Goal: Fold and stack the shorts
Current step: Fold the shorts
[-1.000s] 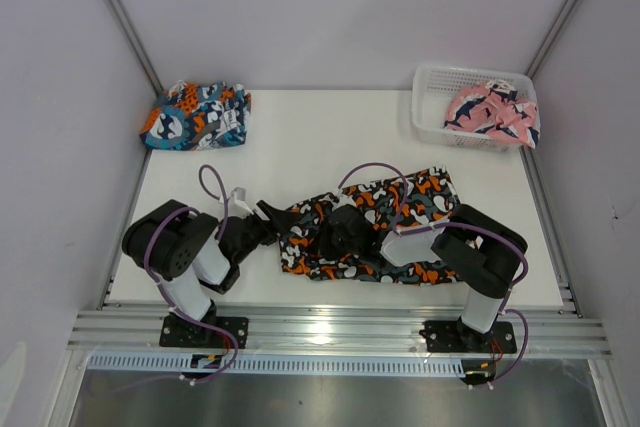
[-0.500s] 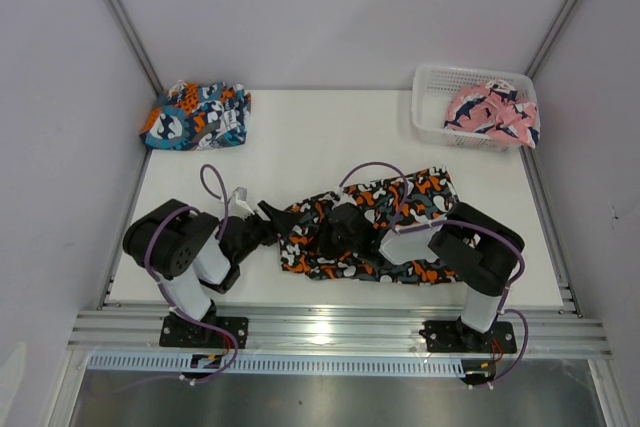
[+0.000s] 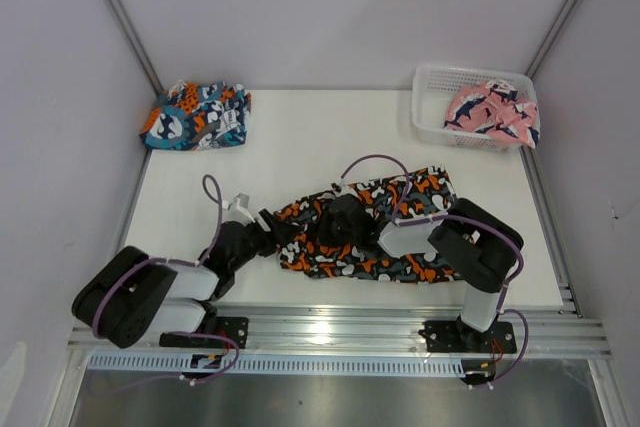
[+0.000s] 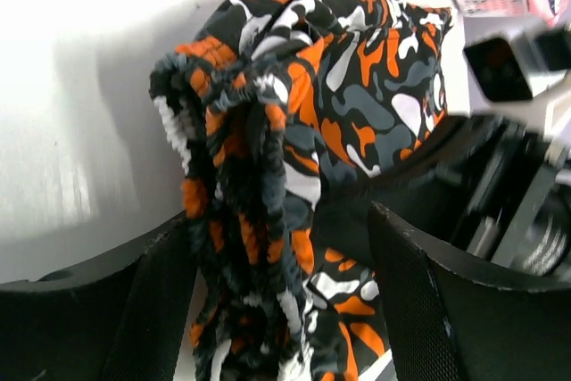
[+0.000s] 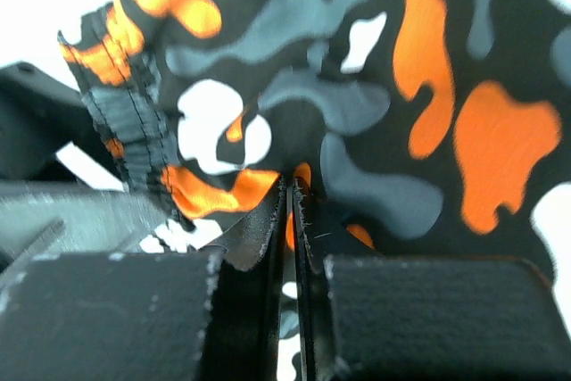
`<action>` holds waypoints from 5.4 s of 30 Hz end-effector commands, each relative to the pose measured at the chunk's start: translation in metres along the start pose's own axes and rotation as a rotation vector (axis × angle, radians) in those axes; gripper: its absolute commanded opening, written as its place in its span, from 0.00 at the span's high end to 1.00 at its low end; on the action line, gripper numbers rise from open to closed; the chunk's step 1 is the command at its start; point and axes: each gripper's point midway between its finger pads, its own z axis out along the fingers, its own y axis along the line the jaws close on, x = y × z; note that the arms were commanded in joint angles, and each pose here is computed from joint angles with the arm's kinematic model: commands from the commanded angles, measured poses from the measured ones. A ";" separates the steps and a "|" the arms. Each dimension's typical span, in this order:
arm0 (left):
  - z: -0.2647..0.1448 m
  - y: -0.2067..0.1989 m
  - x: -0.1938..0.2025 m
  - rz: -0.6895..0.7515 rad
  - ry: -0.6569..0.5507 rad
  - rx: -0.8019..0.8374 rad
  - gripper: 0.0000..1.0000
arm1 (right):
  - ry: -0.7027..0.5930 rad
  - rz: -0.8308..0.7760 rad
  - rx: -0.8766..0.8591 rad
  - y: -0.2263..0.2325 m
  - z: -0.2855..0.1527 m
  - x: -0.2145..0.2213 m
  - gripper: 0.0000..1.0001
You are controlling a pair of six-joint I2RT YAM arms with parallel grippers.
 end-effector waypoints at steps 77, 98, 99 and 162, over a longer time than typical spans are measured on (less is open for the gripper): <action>-0.080 -0.060 -0.227 0.404 0.020 -0.889 1.00 | -0.001 -0.231 0.043 0.058 0.021 0.021 0.95; -0.060 -0.051 -0.223 0.462 0.082 -0.918 1.00 | -0.186 -0.124 0.270 -0.053 -0.123 -0.079 0.92; -0.060 -0.053 -0.222 0.463 0.082 -0.918 1.00 | -0.181 -0.114 0.280 -0.060 -0.125 -0.078 0.92; 0.072 -0.160 -0.040 0.545 0.301 -0.868 0.92 | -0.057 -0.063 0.385 -0.126 -0.123 0.004 0.91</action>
